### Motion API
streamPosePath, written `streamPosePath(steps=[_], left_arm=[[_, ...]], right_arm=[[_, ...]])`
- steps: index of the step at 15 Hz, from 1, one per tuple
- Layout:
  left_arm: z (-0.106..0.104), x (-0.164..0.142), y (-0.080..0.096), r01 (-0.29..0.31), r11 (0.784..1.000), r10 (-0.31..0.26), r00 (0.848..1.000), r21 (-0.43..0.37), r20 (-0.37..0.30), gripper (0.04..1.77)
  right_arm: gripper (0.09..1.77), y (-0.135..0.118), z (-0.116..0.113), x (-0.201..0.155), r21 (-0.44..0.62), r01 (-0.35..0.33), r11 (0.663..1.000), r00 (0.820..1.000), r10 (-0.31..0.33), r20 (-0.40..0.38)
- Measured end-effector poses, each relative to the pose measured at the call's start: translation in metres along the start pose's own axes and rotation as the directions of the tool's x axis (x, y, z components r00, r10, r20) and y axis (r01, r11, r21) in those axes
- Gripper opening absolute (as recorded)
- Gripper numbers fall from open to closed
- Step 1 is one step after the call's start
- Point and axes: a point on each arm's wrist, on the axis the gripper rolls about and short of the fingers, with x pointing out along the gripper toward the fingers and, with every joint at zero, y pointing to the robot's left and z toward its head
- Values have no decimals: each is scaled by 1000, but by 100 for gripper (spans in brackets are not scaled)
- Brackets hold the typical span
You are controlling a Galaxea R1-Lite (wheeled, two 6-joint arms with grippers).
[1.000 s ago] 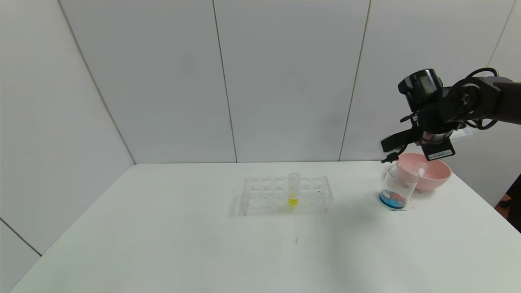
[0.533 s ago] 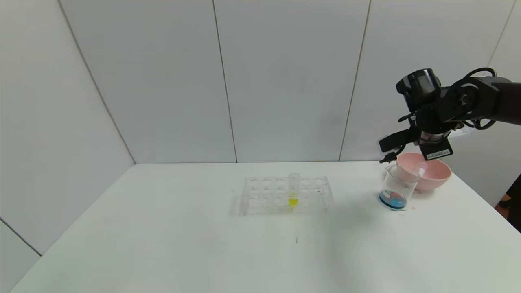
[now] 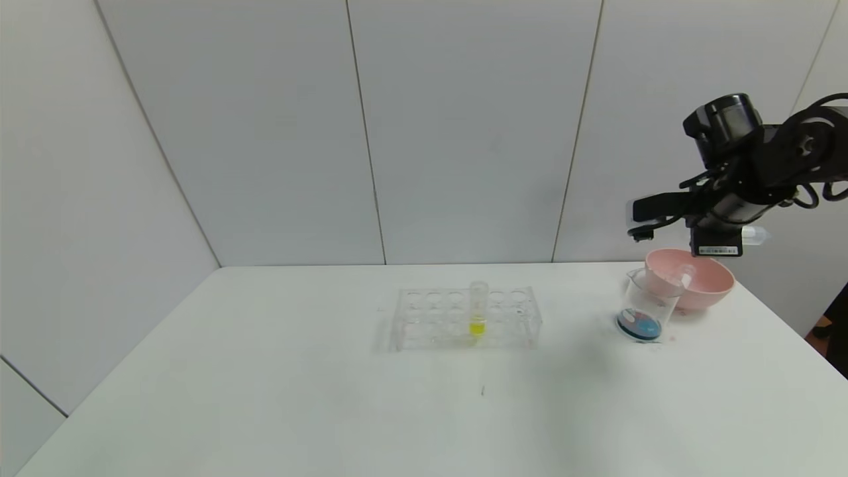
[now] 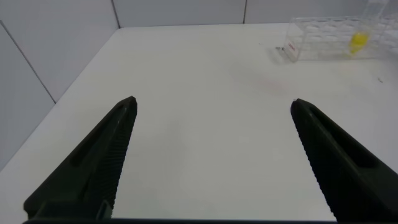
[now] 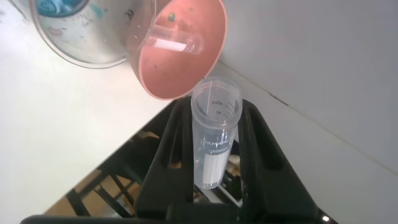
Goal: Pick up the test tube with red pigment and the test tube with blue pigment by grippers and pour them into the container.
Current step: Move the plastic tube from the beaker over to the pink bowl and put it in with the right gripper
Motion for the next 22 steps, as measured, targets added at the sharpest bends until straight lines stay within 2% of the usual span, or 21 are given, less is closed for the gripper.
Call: streamPosePath(steps=[1,3,5,6,8,11,13,15,16,17,19,22], left_arm=[[0,0,0,0,1000,0,1000,0,0,176],[0,0,0,0,1000,0,1000,0,0,176],[0,0,0,0,1000,0,1000,0,0,176],[0,0,0,0,1000,0,1000,0,0,176],[0,0,0,0,1000,0,1000,0,0,176],[0,0,0,0,1000,0,1000,0,0,176],[0,0,0,0,1000,0,1000,0,0,176],[0,0,0,0,1000,0,1000,0,0,176],[0,0,0,0,1000,0,1000,0,0,176],[0,0,0,0,1000,0,1000,0,0,176],[0,0,0,0,1000,0,1000,0,0,176],[0,0,0,0,1000,0,1000,0,0,176]], right_arm=[[49,1,-6,-1,49,-22,999,999,19,44],[49,6,-19,-2,194,-105,975,983,72,169],[49,13,-31,-4,346,-184,920,958,89,274],[49,17,-36,-4,411,-209,887,945,76,317],[49,26,-47,-3,528,-230,818,918,3,396],[49,48,-64,-2,672,-256,695,856,-160,491],[49,65,-79,-5,763,-274,586,816,-278,506],[49,78,-96,-14,855,-327,402,772,-408,487],[49,83,-103,-19,880,-354,318,758,-454,469],[49,88,-111,-25,896,-368,250,748,-492,445],[49,101,-124,-32,917,-352,186,749,-531,395],[49,121,-145,-36,947,-294,128,770,-555,314]])
